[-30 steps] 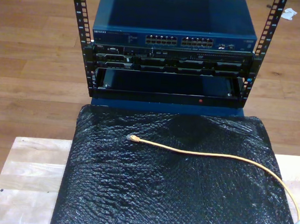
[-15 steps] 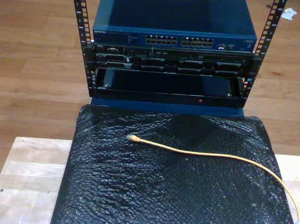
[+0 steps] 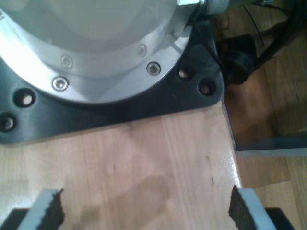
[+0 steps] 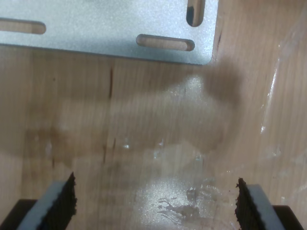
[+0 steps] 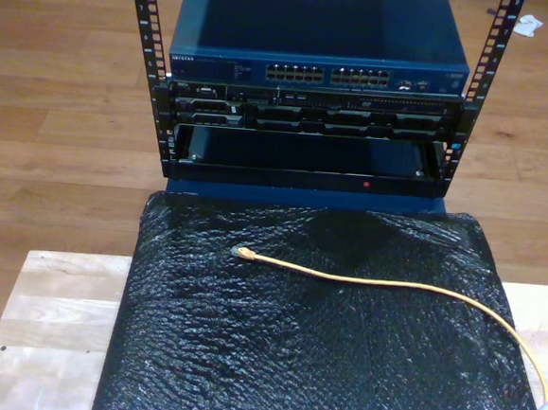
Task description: Grab the cable and plug it in
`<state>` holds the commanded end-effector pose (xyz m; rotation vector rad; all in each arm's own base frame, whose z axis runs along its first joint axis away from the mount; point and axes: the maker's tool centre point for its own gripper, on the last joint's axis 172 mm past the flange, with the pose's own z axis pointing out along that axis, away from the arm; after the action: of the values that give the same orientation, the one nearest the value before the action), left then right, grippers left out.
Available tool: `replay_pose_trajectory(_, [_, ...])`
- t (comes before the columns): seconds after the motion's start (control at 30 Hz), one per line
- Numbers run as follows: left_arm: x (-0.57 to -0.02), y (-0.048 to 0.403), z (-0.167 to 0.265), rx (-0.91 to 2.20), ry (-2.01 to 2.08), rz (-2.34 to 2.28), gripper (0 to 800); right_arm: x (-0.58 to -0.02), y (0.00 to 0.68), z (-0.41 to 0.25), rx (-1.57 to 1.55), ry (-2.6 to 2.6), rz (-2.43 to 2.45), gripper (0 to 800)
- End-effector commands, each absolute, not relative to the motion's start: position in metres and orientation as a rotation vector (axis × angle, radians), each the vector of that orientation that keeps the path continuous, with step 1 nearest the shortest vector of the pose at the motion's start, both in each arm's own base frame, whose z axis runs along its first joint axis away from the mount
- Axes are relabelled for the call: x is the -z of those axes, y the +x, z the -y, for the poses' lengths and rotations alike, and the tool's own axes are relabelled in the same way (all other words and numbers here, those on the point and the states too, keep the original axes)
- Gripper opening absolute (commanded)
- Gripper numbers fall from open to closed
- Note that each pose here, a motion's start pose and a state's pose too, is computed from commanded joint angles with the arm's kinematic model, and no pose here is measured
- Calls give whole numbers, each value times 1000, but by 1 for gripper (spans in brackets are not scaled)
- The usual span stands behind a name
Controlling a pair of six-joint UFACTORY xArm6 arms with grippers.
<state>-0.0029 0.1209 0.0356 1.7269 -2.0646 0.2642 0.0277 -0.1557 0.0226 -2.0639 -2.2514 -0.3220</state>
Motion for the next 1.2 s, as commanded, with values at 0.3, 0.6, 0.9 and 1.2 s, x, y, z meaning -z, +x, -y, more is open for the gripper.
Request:
replay_pose_trajectory(0.3, [-36,-3,-121,-264,1727,2065,800,-23,28,156,322,-2066,2250,796])
replay_pose_trajectory(0.6, [-35,-3,-119,-267,1727,2059,800,-34,29,166,302,-2072,2272,797])
replay_pose_trajectory(0.9, [-52,-4,-126,-268,1728,2038,800,-80,35,174,383,-2056,2227,796])
replay_pose_trajectory(1.2, [-64,-5,-130,-274,1715,2024,800,-132,41,193,396,-2164,2102,796])
